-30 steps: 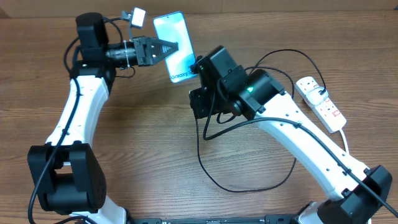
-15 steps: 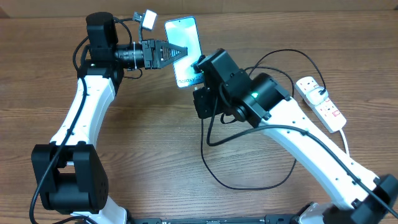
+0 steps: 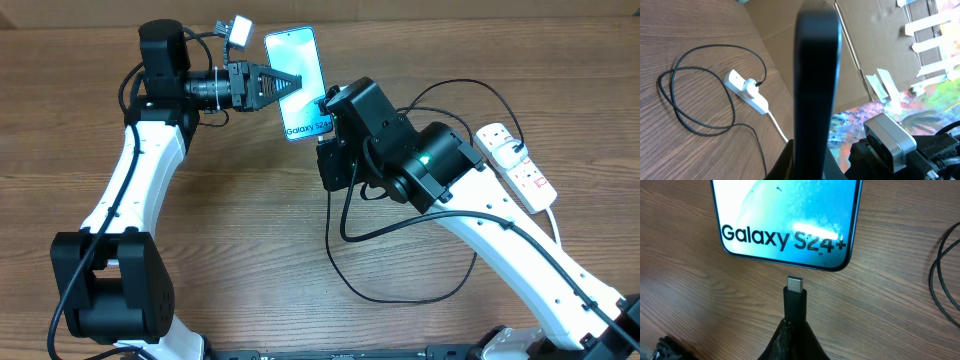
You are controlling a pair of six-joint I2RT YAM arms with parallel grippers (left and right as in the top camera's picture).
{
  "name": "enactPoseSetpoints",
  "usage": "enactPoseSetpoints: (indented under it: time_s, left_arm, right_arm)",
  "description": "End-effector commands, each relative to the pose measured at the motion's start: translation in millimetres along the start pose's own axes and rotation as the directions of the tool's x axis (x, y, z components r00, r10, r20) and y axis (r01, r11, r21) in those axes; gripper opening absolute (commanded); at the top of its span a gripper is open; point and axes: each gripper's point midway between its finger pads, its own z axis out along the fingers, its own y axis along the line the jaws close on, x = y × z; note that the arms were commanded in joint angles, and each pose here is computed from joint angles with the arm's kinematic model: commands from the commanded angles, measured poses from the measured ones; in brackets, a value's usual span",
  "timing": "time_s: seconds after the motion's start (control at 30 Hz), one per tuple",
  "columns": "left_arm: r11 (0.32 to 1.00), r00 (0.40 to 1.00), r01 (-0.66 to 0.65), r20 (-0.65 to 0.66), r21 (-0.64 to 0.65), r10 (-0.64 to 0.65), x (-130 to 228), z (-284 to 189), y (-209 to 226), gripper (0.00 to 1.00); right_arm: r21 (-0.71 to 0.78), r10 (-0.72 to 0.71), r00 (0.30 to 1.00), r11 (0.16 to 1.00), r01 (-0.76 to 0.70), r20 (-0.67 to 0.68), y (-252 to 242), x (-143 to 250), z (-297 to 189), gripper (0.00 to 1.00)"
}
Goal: Plug charger to phone and switch on socket
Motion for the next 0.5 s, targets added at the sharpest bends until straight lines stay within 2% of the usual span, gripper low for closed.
enactPoseSetpoints:
  time_s: [0.0,0.47]
  left_arm:
    - [1.000,1.000,0.006,-0.019,0.031,-0.005,0.6,-1.2,-10.6,0.04]
    - [0.997,0.998,-0.059,-0.027,0.044,0.060,-0.1,9.0,-17.2,0.04]
  right_arm:
    - [-0.014,0.018,0.999,1.000,-0.017,0.031,3.4,-5.3,-10.3,0.04]
    - [-0.020,0.017,0.999,1.000,-0.017,0.029,4.8,-4.8,-10.3,0.04]
